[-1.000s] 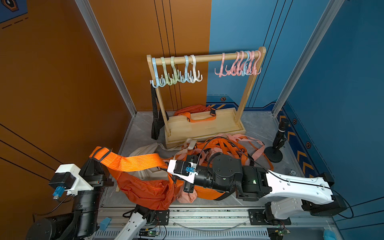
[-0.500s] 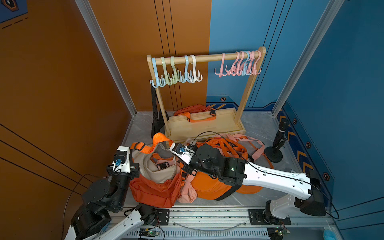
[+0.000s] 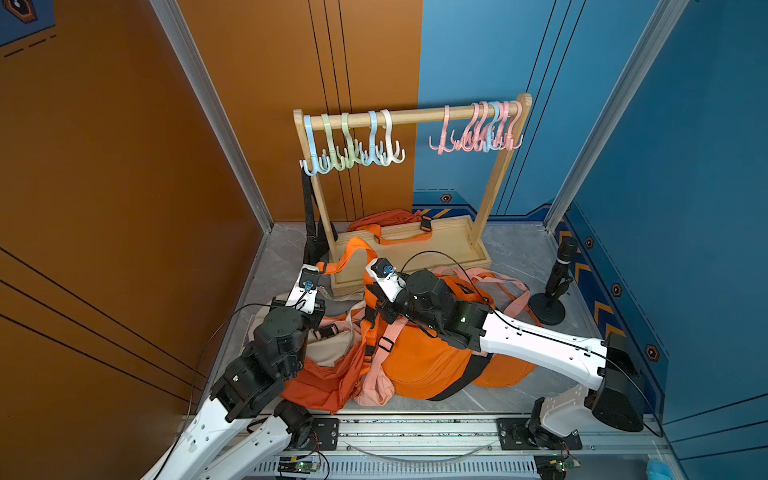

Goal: Take the bag off the hook
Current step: Place the bag inside the bag.

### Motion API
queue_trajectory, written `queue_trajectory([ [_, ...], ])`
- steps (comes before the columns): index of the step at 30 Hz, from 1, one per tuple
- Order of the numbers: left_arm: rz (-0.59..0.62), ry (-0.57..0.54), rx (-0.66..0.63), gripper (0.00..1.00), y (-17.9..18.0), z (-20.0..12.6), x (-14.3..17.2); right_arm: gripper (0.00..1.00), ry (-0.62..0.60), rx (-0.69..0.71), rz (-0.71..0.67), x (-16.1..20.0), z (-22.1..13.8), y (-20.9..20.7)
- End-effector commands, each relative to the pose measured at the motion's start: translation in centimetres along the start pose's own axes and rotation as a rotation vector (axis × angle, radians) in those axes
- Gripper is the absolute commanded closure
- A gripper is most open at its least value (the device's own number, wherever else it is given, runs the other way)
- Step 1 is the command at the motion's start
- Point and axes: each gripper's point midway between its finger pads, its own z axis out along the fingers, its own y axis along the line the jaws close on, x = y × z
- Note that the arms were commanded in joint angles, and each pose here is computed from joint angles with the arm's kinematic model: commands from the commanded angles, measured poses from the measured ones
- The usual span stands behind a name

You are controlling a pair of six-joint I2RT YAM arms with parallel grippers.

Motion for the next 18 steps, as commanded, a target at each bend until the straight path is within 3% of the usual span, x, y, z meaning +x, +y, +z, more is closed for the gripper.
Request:
queue_trajectory([
  [1, -0.17, 0.009, 0.104, 1.0, -1.5, 1.7, 0.5, 1.0, -0.033, -0.005, 0.075, 0.0, 0.2, -1.2],
  [11, -0.432, 0.199, 0.127, 1.0, -2.9, 7.8, 6.1, 1.0, 0.018, 0.042, 0.197, 4.7, 2.2, -5.5],
  [14, -0.467, 0.25, 0.137, 0.93, -3.9, 9.2, 7.7, 1.0, 0.031, 0.041, 0.222, 5.7, 2.9, -6.3],
  [18, -0.505, 0.284, 0.14, 0.76, -5.2, 10.7, 9.1, 1.0, 0.039, 0.036, 0.263, 6.9, 3.9, -7.3],
])
